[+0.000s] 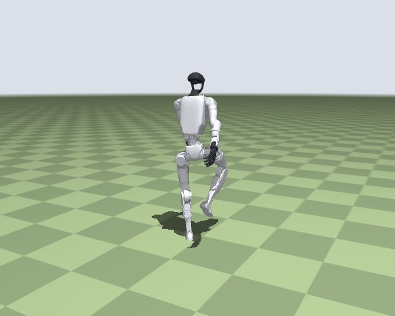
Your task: Upper body actions
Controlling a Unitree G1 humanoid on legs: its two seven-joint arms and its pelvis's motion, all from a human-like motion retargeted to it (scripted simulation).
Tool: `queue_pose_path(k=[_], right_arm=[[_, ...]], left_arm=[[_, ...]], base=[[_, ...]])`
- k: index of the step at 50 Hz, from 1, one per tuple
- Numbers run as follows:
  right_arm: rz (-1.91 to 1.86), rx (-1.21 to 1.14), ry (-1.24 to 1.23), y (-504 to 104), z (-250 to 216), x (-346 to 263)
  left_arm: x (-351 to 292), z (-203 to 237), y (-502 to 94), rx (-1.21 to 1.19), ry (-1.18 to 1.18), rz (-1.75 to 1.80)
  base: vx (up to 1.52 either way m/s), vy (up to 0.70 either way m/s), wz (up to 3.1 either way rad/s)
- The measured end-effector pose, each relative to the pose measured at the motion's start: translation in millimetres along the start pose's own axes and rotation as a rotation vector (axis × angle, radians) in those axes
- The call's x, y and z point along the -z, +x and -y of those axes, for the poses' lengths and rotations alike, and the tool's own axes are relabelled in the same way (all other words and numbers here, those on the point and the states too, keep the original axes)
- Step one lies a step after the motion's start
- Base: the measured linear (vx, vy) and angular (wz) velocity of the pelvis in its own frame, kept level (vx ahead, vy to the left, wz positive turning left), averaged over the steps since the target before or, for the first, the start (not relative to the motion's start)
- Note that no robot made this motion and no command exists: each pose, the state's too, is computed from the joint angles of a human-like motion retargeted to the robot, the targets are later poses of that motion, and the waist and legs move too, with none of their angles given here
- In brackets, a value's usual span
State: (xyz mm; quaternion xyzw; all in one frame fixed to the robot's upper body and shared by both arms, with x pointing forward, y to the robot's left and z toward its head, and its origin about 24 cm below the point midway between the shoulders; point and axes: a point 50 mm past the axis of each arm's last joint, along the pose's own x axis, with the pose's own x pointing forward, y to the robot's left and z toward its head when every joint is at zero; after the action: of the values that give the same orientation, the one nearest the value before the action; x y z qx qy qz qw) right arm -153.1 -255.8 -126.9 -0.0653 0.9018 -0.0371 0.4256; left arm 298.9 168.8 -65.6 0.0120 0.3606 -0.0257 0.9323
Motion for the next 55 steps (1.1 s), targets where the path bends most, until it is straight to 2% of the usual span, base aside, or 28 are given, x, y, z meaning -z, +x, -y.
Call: queue_pose_path(k=[2, 4, 7, 10, 13, 16, 19, 21, 23, 25, 28, 30, 33, 35, 37, 40, 43, 46, 48, 50, 52, 55], right_arm=[[-0.026, 0.014, 0.139, 8, -4, 26], [-0.026, 0.076, 0.243, 16, -3, 55], [-0.079, 0.170, 0.381, 21, -6, 91], [-0.070, 0.155, 0.393, 22, -25, 85], [0.021, 0.061, 0.266, 19, -39, 51], [0.149, -0.058, 0.075, 8, -53, -3], [0.350, -0.076, -0.104, -24, -62, -82], [0.624, -0.021, -0.243, -85, -68, -169], [1.004, 0.022, -0.388, -186, -85, -252], [1.409, 0.015, -0.552, -308, -113, -299], [1.928, 0.053, -0.659, -468, -126, -296], [2.183, 0.115, -0.631, -537, -114, -275], [2.384, 0.123, -0.535, -578, -97, -254], [2.463, 0.117, -0.576, -590, -104, -243], [2.456, 0.156, -0.653, -584, -113, -243], [2.309, 0.235, -0.749, -541, -119, -263], [2.010, 0.235, -0.794, -457, -116, -292], [1.608, 0.178, -0.786, -332, -106, -298], [1.310, 0.115, -0.725, -234, -91, -274], [0.989, 0.049, -0.619, -137, -78, -220], [0.741, 0.025, -0.512, -79, -63, -167], [0.421, 0.060, -0.285, -27, -40, -88]], left_arm=[[-49, 5, 0, -0.067, 0.093, 0.192], [-70, 5, -4, -0.114, 0.141, 0.313], [-60, 10, -5, -0.100, 0.210, 0.333], [-25, 22, -2, -0.088, 0.198, 0.214], [33, 15, -6, -0.056, 0.110, 0.048], [138, -5, -37, -0.071, -0.010, -0.259], [275, -16, -134, -0.102, -0.176, -0.759], [325, -8, -200, -0.107, -0.294, -1.073], [352, -3, -258, -0.145, -0.386, -1.280], [367, -2, -298, -0.171, -0.463, -1.378], [378, -1, -340, -0.152, -0.443, -1.485], [382, -4, -372, -0.136, -0.425, -1.565], [382, -21, -417, -0.211, -0.446, -1.683], [383, -19, -419, -0.284, -0.511, -1.662], [384, -13, -401, -0.322, -0.564, -1.592], [379, -7, -354, -0.299, -0.617, -1.453], [363, -12, -290, -0.243, -0.606, -1.273], [337, -17, -227, -0.230, -0.520, -1.100], [315, -21, -188, -0.230, -0.428, -1.000], [289, -20, -153, -0.204, -0.321, -0.893], [252, -11, -112, -0.132, -0.231, -0.762], [107, 4, -22, -0.013, -0.009, -0.321]], base=[[-0.03, -0.06, 0.39], [0.48, -0.21, -0.08], [0.41, -0.13, -0.23], [0.11, -0.11, -0.99], [0.10, -0.12, -1.08], [0.22, -0.12, -0.85], [0.31, -0.06, -0.73], [-0.38, -0.19, -1.38], [-0.71, -0.28, -0.30], [-0.68, -0.33, -1.07], [-0.31, -0.30, -1.34], [0.09, -0.14, -1.33], [0.37, 0.01, -0.33], [0.24, 0.07, 0.26], [0.13, 0.08, 0.55], [0.11, 0.07, 0.75], [0.16, 0.04, 0.85], [0.31, 0.10, 1.02], [0.51, 0.20, 1.16], [0.61, 0.21, 1.24], [0.15, 0.23, 2.54], [-0.54, 0.09, 1.67]])
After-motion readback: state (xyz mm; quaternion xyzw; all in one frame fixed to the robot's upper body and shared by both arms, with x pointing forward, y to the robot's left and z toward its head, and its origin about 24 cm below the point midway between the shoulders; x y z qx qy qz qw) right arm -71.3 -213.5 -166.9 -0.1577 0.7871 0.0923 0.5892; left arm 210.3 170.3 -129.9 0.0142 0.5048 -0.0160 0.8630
